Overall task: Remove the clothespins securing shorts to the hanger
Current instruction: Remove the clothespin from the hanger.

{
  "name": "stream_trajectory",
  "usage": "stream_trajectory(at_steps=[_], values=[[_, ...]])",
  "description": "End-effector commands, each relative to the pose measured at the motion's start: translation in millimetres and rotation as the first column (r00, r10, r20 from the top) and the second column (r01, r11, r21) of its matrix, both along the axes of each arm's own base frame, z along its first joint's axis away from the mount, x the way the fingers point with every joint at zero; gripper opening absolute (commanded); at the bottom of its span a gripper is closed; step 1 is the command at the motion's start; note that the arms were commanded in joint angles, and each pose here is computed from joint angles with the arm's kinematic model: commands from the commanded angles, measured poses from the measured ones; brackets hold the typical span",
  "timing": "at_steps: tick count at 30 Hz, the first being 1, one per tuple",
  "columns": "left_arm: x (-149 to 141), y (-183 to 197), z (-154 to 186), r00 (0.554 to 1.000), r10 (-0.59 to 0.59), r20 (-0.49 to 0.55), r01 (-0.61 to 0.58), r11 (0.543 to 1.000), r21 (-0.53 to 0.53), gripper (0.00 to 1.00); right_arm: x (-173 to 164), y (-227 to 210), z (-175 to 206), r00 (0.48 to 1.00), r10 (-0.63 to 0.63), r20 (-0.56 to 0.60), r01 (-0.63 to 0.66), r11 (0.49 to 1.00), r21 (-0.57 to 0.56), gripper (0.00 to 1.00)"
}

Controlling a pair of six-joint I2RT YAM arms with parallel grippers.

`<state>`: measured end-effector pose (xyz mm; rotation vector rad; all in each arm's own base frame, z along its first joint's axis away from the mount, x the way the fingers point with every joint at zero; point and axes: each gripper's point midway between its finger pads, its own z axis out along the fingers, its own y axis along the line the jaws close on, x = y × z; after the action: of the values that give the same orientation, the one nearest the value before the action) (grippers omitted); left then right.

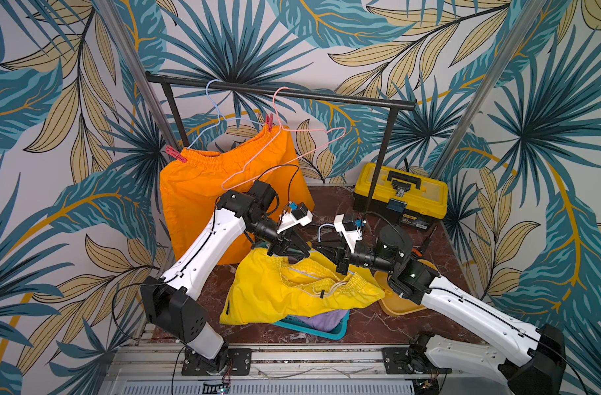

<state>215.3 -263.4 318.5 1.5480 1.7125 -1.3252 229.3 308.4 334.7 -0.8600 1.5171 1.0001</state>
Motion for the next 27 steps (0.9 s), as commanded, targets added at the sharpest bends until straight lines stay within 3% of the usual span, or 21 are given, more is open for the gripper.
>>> stream_trajectory(at_steps=[1,2,4,7,11,15,18,23,26,27], values=[[7,4,11,0.996,0.082,0.037,-0.083,0.996,0.035,0.94,9,-9,-10,0.995,-0.067,0.068,0.070,0.997,-0.042,0.00],[11,6,12,0.992,0.112,0.058,-0.114,0.992,0.048,1.00,9,-9,-12,0.995,-0.067,0.075,0.071,0.996,-0.047,0.00],[19,9,14,0.979,0.178,0.100,-0.186,0.980,0.071,1.00,9,-9,-15,0.994,-0.062,0.089,0.067,0.996,-0.053,0.00],[42,21,19,0.917,0.355,0.182,-0.377,0.920,0.105,1.00,3,-8,-16,0.993,-0.031,0.111,0.037,0.998,-0.053,0.00],[79,55,37,0.703,0.639,0.313,-0.684,0.727,0.054,1.00,0,-9,-14,0.990,-0.017,0.139,0.022,0.999,-0.040,0.00],[77,74,46,0.592,0.739,0.322,-0.777,0.629,-0.016,1.00,-9,-8,-9,0.987,0.035,0.160,-0.032,0.999,-0.020,0.00],[78,91,37,0.512,0.811,0.281,-0.846,0.533,0.005,0.99,-15,-11,-3,0.981,0.074,0.179,-0.074,0.997,-0.006,0.00],[57,117,33,0.452,0.816,0.360,-0.871,0.491,-0.020,1.00,-15,-24,6,0.972,0.168,0.166,-0.175,0.984,0.030,0.00],[40,120,32,0.490,0.794,0.358,-0.845,0.535,-0.029,1.00,-12,-28,15,0.964,0.218,0.154,-0.232,0.970,0.077,0.00],[34,117,29,0.521,0.779,0.348,-0.827,0.562,-0.021,0.99,-10,-27,16,0.962,0.228,0.153,-0.243,0.966,0.084,0.00]])
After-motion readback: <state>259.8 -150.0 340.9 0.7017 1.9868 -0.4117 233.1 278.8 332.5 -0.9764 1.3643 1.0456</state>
